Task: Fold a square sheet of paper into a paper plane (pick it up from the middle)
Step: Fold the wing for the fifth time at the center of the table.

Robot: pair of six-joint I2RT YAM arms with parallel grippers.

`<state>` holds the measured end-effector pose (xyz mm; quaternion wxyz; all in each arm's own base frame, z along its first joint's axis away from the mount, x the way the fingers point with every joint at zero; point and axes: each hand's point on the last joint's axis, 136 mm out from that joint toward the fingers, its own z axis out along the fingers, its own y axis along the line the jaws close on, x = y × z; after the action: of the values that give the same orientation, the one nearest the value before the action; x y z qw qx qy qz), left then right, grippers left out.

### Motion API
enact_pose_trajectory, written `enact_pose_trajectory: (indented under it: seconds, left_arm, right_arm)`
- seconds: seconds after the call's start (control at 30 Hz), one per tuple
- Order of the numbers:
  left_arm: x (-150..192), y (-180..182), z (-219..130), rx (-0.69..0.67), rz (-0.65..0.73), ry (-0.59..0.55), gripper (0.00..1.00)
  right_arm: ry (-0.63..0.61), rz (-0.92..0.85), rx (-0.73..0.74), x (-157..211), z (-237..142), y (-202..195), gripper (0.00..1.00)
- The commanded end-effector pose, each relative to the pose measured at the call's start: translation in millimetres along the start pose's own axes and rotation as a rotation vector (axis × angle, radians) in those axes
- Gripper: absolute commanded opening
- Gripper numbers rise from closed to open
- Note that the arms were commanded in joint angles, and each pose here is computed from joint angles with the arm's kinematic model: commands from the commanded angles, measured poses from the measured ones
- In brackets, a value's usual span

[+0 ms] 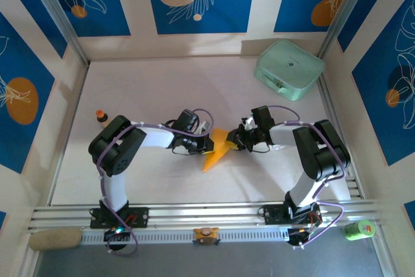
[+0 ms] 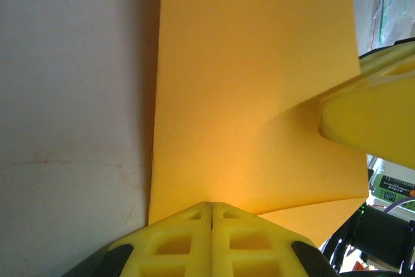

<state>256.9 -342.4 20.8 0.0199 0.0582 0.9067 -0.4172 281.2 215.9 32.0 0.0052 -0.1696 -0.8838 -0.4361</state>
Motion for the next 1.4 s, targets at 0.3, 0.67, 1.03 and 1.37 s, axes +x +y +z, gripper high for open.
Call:
enact_pose_trajectory:
  seconds: [0.3,0.67,1.03,1.37]
  left_arm:
    - [-6.0,-6.9,-13.8,-0.033,0.078,-0.057,0.25]
    - [12.7,-34.4,-31.6,-0.206,0.376,-0.103,0.47]
    - [35.2,-19.8,-18.9,-0.72,0.736,-0.089,0.59]
    - [35.1,-15.6,-15.8,-0.871,0.839,-0.116,0.51]
  right_arm:
    - [0.004,0.055,0.035,-1.4,-4.3,-7.2,0.02]
    - [-0.056,0.141,0.0,-4.2,-13.2,3.7,0.0]
    - [-0.056,0.165,-0.012,-4.6,-13.3,6.8,0.0]
    - [-0.062,0.161,-0.014,-4.2,-15.0,8.6,0.0]
